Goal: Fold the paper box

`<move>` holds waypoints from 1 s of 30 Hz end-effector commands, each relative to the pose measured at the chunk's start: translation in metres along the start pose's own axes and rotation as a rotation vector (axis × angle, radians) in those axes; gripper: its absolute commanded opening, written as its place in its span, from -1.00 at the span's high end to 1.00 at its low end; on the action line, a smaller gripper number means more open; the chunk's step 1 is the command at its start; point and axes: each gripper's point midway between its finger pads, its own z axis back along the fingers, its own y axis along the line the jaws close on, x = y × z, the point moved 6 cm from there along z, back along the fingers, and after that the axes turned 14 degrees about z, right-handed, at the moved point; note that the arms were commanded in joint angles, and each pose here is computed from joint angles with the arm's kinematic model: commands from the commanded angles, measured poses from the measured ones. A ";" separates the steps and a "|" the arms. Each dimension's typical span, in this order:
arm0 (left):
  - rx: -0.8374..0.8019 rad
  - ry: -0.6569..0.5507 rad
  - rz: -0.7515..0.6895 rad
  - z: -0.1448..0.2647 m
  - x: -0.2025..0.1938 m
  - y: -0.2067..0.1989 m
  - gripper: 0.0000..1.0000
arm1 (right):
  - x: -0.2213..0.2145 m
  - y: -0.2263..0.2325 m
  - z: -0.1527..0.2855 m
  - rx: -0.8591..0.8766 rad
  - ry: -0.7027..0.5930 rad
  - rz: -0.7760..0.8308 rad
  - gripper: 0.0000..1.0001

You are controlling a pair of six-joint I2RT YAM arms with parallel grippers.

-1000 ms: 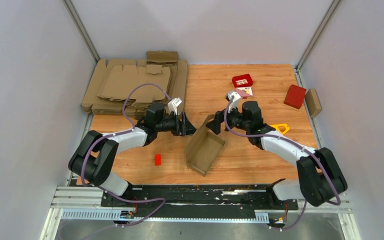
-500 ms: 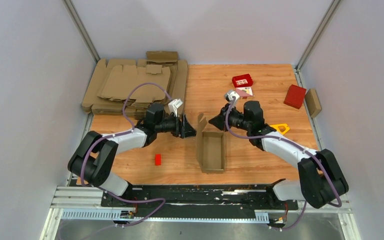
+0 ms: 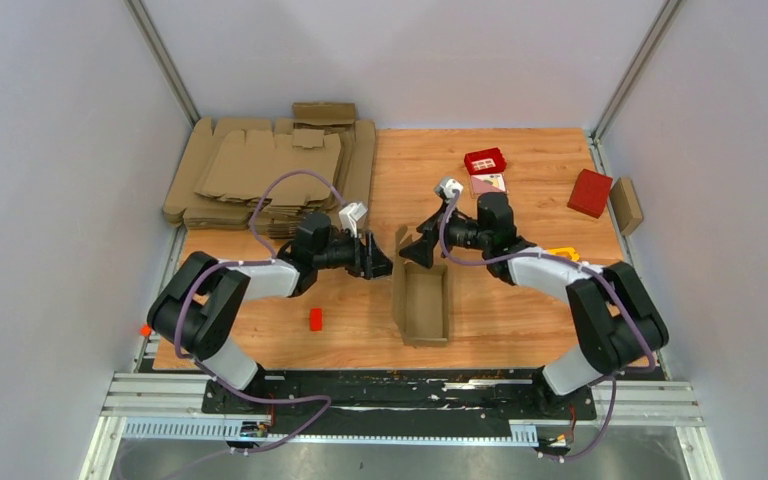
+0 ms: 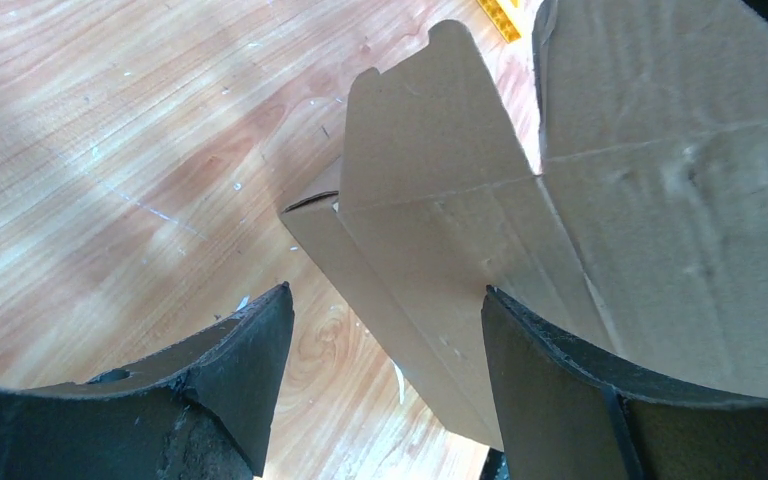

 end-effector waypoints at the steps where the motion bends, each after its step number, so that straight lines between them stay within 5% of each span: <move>1: -0.056 -0.021 -0.047 -0.009 0.003 -0.006 -0.53 | 0.030 -0.008 -0.016 0.169 -0.100 0.125 -1.00; 7: -0.038 -0.006 -0.036 -0.013 0.000 0.000 -0.52 | 0.021 -0.005 -0.032 0.390 -0.092 0.102 -0.95; 14: -0.016 -0.007 -0.049 -0.012 0.000 0.002 -0.51 | 0.015 -0.001 -0.029 0.420 -0.058 0.065 -0.41; 22: 0.022 -0.019 -0.089 -0.007 0.002 0.003 -0.51 | 0.012 -0.003 -0.019 0.334 -0.033 0.083 -0.12; 30: 0.036 -0.031 -0.110 -0.005 0.003 0.003 -0.51 | 0.014 -0.007 0.000 0.164 -0.046 0.096 0.75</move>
